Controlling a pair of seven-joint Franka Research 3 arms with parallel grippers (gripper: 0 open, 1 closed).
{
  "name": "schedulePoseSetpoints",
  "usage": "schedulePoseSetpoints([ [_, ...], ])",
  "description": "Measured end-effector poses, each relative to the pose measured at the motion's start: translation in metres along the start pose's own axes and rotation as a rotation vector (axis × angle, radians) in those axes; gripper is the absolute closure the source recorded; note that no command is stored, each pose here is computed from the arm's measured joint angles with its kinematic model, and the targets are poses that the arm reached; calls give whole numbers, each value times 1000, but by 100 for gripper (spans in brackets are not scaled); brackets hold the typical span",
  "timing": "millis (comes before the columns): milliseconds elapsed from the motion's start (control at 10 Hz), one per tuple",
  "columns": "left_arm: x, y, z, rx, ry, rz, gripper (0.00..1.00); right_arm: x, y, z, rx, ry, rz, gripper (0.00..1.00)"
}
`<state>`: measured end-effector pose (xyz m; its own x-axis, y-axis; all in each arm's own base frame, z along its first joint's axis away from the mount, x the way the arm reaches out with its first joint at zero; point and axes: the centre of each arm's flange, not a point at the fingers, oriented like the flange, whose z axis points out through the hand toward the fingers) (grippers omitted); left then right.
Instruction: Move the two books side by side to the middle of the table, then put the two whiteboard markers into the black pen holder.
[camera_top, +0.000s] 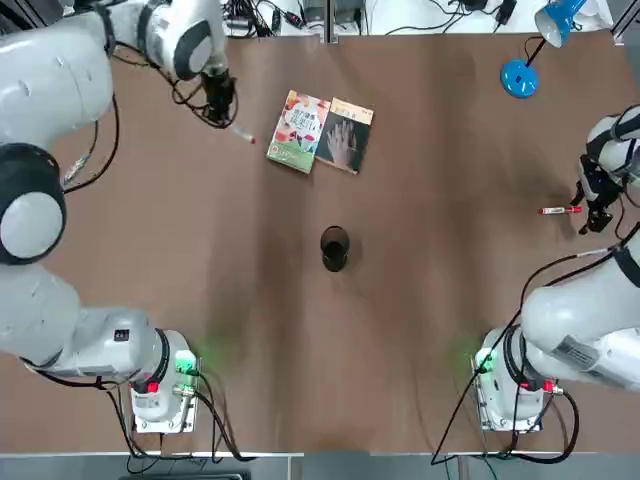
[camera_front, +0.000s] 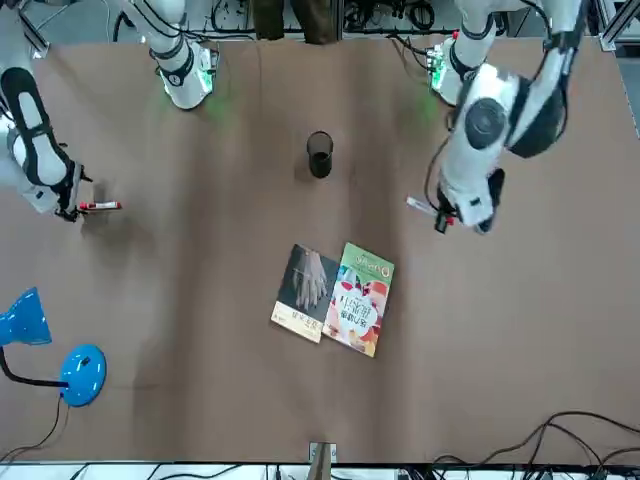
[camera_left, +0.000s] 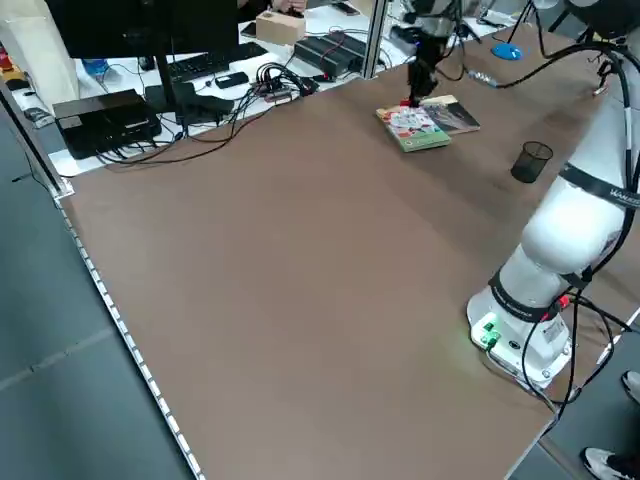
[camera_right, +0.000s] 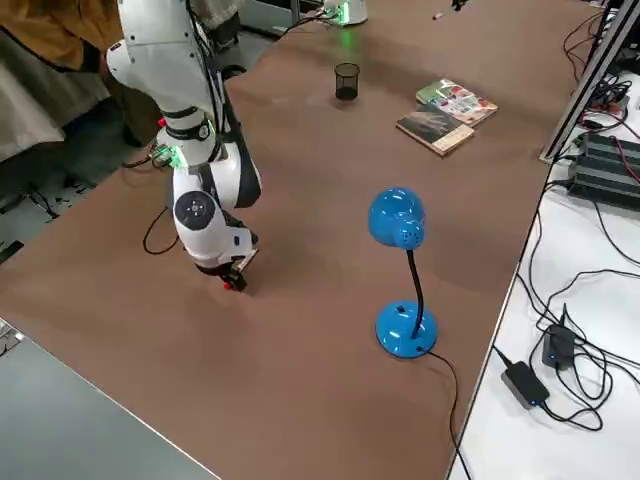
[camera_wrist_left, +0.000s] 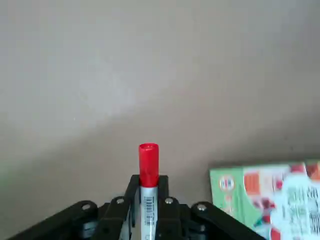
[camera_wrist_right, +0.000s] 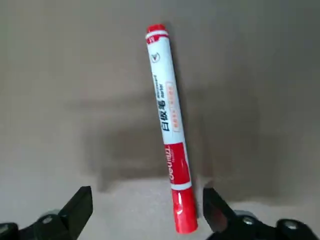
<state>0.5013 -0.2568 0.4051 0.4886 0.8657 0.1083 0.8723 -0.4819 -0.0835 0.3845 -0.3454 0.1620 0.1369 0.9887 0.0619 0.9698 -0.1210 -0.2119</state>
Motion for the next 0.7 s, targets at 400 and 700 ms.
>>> schedulePoseSetpoints([
  [400, -148, -15, -23, -28, 95, 269, 82, 8, 10, -3, -17, -3, -48, 33],
  [700, -244, -48, -15, 5, 144, 459, 82, 14, 12, -7, -8, 7, -95, 70],
])
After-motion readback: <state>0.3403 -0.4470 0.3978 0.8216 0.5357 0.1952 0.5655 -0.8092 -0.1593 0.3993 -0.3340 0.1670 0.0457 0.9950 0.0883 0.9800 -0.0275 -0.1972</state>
